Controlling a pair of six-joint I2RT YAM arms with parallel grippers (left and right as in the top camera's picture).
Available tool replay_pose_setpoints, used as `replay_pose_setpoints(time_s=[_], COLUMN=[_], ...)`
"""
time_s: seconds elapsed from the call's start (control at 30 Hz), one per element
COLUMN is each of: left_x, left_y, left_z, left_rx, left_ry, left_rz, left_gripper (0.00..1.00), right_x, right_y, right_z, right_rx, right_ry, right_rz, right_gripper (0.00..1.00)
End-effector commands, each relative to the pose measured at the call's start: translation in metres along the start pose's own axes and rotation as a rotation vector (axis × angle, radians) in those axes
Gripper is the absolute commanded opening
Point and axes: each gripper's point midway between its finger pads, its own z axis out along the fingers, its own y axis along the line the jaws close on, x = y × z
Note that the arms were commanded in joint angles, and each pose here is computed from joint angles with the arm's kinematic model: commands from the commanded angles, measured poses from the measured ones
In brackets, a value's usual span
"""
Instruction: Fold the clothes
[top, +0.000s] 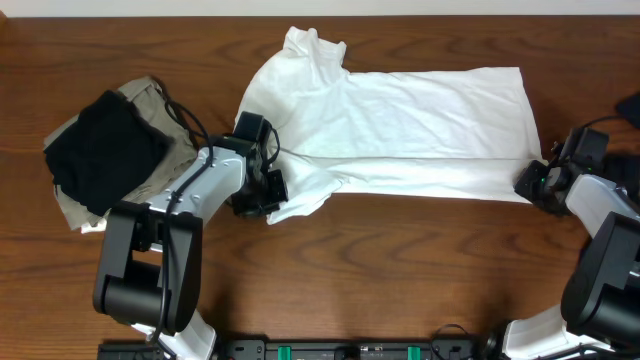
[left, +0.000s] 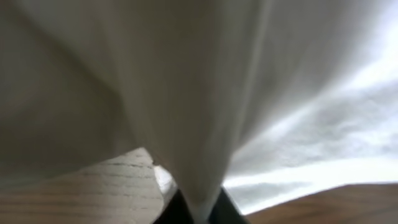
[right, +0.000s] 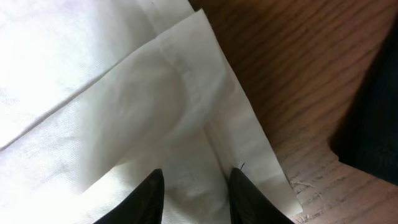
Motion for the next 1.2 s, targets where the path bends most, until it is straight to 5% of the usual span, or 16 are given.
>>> replay_pose_setpoints(time_s=[0.0,0.13,0.3,0.57,1.17], left_x=[0.008,0.007,-0.019,-0.094,-0.133], left_y=[-0.027,-0.072,-0.1,-0.085,-0.092], left_z=[-0.007,-0.045,-0.1,-0.132,-0.096], left_rx=[0.144,0.361,0.469,0.362,0.39], left_ry=[0.051,0.034,-0.178,-0.539,-0.566], left_rz=[0.06,0.122,0.223,0.154,0.128], left_gripper=[0.06,0.06,0.06,0.07,0.13], right_x=[0.035,0.035,0.035,0.035,0.036], right_y=[-0.001,-0.001,-0.001,-0.002,-0.002], right_z=[0.014,0.014,0.014,0.014,0.013], right_rx=[0.002,0.002,0.002,0.004,0.006], right_ry=[0.105,0.105,0.104,0.104,0.111], right_rz=[-0.014,-0.014,-0.025,-0.025,-0.028], right_gripper=[0.34,0.34,0.34,0.35,0.35])
